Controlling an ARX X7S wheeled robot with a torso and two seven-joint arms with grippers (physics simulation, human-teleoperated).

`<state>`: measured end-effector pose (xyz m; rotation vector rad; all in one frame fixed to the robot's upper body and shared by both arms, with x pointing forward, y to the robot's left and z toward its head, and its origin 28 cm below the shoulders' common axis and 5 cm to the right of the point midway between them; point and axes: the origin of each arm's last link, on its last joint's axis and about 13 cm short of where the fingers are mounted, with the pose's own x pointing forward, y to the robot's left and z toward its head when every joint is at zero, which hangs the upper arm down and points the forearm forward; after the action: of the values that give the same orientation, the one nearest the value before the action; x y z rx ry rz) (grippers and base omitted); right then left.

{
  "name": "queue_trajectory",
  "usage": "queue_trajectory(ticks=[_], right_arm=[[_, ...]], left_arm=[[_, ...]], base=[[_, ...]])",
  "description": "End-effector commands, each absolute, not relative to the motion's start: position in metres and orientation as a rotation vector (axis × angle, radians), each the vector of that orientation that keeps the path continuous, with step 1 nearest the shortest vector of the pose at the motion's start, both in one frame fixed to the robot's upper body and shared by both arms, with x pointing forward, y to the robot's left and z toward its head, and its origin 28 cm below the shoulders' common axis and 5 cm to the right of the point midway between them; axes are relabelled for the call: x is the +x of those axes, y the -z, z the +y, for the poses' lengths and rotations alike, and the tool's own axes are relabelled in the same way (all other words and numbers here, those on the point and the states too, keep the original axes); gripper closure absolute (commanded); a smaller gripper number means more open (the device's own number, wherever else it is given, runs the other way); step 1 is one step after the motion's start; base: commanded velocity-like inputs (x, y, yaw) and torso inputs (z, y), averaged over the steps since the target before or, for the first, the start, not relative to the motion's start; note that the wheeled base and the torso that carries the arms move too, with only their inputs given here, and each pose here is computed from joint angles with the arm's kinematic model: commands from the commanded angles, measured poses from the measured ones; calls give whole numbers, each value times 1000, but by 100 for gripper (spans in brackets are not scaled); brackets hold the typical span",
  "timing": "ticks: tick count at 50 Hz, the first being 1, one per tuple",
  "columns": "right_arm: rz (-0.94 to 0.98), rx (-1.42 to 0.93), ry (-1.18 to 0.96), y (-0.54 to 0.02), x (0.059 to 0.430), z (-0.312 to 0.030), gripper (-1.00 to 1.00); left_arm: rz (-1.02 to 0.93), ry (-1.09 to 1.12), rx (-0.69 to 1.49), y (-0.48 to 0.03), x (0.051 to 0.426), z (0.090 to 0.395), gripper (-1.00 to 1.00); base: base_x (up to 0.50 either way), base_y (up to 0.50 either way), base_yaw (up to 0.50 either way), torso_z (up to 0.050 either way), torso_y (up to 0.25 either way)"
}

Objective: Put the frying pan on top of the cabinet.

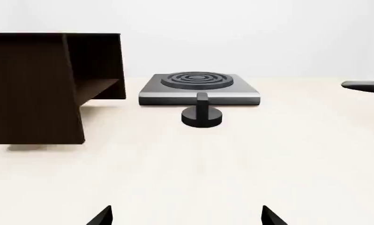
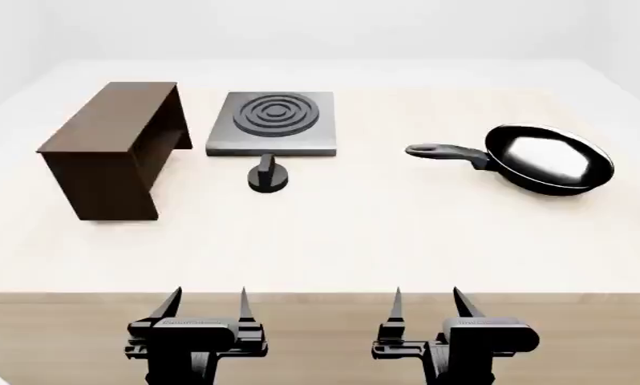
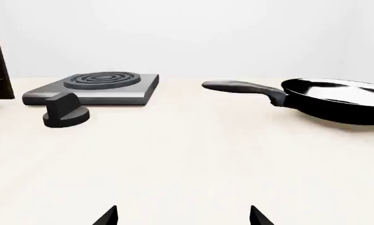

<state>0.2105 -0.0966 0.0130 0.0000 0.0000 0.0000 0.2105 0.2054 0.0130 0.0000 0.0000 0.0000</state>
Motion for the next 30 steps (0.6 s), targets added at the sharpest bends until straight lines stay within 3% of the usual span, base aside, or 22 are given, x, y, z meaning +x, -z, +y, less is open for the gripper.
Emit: queue_trajectory(ticks=[1, 30], right_arm=[[-19, -4, -17, -14, 211, -96, -100], [17, 50, -15, -13, 213, -98, -100]], left_arm=[[-4, 8, -2, -14, 211, 206, -100], [21, 3, 17, -13, 214, 207, -100]], base=[[0, 0, 0, 0, 0], [0, -471, 0, 0, 0]])
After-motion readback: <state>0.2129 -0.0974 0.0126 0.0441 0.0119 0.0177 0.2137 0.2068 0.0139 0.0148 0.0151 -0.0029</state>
